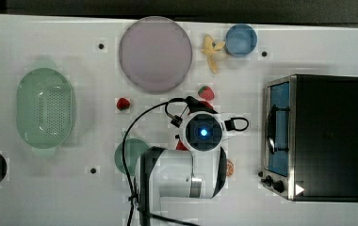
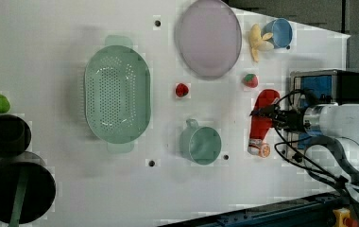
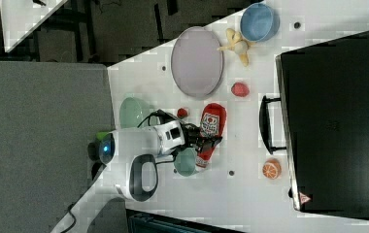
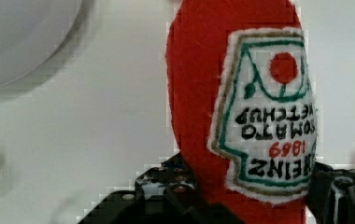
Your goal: Pick ketchup from plate and place it on table.
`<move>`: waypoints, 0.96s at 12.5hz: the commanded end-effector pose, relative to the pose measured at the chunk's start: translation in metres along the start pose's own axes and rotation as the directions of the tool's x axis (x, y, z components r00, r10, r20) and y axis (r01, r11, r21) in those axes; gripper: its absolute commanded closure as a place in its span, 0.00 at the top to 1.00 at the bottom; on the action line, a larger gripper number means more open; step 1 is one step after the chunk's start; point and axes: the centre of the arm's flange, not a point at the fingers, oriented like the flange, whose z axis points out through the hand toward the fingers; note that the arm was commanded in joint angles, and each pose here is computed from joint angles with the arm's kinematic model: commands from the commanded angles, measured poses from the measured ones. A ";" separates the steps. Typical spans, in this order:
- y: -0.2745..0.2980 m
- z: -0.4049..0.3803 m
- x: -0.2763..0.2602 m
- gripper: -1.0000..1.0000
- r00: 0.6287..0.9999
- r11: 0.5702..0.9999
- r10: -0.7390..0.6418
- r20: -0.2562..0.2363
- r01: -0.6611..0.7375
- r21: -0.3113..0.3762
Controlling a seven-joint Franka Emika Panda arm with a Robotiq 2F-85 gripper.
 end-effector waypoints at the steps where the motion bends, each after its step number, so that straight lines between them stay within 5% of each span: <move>1: -0.007 0.013 0.003 0.74 0.999 0.999 0.047 -0.022 -0.047 0.016; 4: -0.010 0.021 -0.001 1.00 0.999 0.999 0.038 -0.019 -0.038 0.017; 9: -0.020 -0.059 0.020 1.00 0.989 0.996 0.059 -0.135 -0.049 0.078; 12: -0.024 -0.134 0.031 1.00 0.980 0.986 0.159 -0.123 -0.151 0.072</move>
